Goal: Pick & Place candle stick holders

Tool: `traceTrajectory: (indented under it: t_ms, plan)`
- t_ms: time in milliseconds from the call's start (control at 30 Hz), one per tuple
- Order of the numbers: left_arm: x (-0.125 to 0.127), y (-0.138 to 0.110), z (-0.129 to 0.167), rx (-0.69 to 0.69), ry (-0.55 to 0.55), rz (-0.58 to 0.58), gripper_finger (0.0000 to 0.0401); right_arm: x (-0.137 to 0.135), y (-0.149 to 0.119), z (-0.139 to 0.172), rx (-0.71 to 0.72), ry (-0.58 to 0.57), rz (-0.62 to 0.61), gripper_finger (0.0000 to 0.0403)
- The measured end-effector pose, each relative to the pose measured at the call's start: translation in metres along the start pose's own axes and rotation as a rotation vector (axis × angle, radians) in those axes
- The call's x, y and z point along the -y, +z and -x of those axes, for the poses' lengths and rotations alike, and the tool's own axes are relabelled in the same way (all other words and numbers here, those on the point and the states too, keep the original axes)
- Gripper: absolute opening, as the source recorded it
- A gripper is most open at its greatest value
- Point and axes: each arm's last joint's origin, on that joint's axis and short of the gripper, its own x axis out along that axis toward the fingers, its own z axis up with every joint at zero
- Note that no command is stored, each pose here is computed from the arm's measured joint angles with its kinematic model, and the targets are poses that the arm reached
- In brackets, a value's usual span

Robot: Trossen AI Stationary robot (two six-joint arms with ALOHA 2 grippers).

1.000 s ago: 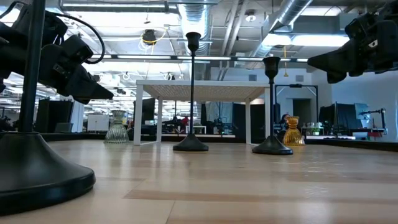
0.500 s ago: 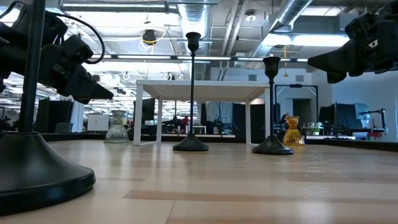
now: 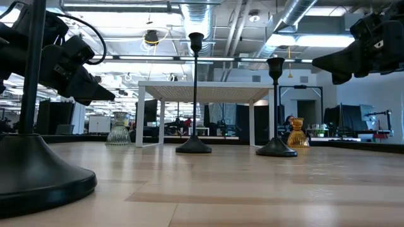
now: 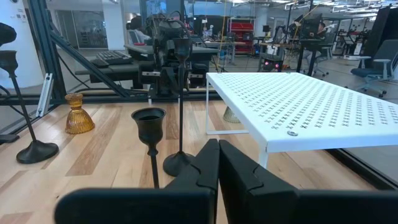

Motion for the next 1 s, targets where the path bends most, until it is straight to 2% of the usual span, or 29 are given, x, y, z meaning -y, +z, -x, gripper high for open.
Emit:
traceTrajectory:
  t_ms: [1000]
  plan:
    - [0.0, 0.001, 0.0, 0.011, 0.0, 0.0, 0.0007, 0.0, 0.0, 0.0, 0.0, 0.0, 0.0, 0.0]
